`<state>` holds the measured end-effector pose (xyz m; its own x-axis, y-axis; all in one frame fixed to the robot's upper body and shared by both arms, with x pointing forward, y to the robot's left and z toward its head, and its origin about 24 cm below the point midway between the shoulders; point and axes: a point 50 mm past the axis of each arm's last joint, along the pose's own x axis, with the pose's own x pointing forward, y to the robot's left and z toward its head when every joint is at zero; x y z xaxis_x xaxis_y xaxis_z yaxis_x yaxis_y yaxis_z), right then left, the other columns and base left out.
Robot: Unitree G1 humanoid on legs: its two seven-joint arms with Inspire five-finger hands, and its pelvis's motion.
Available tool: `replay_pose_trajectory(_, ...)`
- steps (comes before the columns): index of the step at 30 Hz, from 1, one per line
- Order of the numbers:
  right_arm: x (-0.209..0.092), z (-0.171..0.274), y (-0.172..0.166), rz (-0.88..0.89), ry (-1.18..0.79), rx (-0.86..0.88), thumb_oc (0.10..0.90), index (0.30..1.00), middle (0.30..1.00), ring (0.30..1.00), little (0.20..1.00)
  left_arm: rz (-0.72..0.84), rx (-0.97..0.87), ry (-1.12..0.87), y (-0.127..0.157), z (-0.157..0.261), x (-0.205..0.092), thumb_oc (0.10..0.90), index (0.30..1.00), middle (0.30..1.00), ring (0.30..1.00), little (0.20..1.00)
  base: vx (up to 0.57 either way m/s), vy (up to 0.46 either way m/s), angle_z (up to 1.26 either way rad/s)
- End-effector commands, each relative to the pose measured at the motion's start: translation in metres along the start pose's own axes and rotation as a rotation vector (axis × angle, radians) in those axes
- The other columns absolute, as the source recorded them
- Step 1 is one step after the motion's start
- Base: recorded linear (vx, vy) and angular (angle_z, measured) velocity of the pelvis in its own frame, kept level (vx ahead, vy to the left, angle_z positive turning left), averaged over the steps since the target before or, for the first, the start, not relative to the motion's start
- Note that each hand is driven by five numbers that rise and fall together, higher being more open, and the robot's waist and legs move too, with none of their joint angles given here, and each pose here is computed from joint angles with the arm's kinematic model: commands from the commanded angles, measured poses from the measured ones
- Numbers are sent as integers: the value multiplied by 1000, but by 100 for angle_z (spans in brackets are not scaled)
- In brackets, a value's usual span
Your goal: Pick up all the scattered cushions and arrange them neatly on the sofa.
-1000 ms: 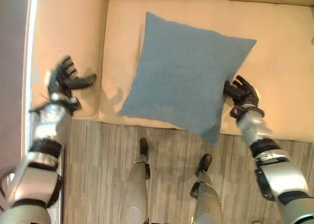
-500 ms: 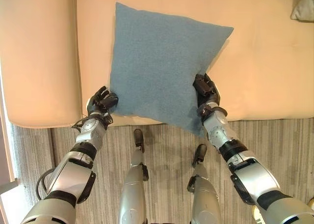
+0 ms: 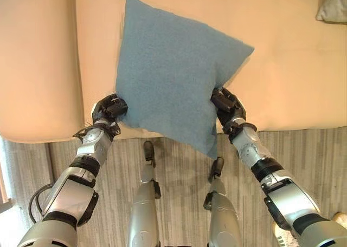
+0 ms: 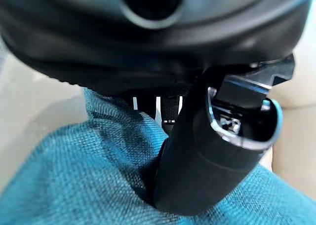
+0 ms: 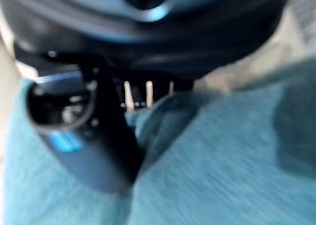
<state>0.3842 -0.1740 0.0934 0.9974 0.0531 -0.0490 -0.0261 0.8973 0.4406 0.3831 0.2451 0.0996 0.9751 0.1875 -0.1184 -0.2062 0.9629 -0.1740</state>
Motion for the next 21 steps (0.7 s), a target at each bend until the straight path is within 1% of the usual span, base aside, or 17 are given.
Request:
replay_pose_trajectory(1,-2,-11,68,333,27,-42,800,900,900,900,900,-373,-20,-215,-99,55,0,400,300,300,300,300,-15,-1,-13)
replay_pose_trajectory(3,-4,-13,63,327,30,-30,800,900,900,900,900,-366,-17,-212,-96,52,0,400,300,300,300,300,-9,-4,-13)
replay_pose_trajectory(5,-7,-15,57,301,18,11,800,900,900,900,900,-325,-17,-203,-92,48,1,400,300,300,300,300,-5,2,-4)
replay_pose_trajectory(10,-14,-18,50,248,-27,211,800,900,900,900,900,-255,-11,-195,-83,44,3,400,300,300,300,300,0,0,0)
replay_pose_trajectory(11,-18,-19,50,249,-47,278,800,900,900,900,900,-232,-12,-197,-81,44,3,400,300,300,300,300,0,0,0)
replay_pose_trajectory(14,-24,-21,46,256,-53,326,800,900,900,900,900,-223,-15,-203,-77,45,3,400,300,300,300,300,0,0,0)
replay_pose_trajectory(17,-38,-30,40,295,-35,327,800,900,900,900,900,-212,9,-203,-71,44,3,400,300,300,300,300,0,0,0)
replay_pose_trajectory(21,-64,-36,31,386,3,266,800,900,900,900,900,-211,18,-220,-61,45,1,400,300,300,300,300,0,0,0)
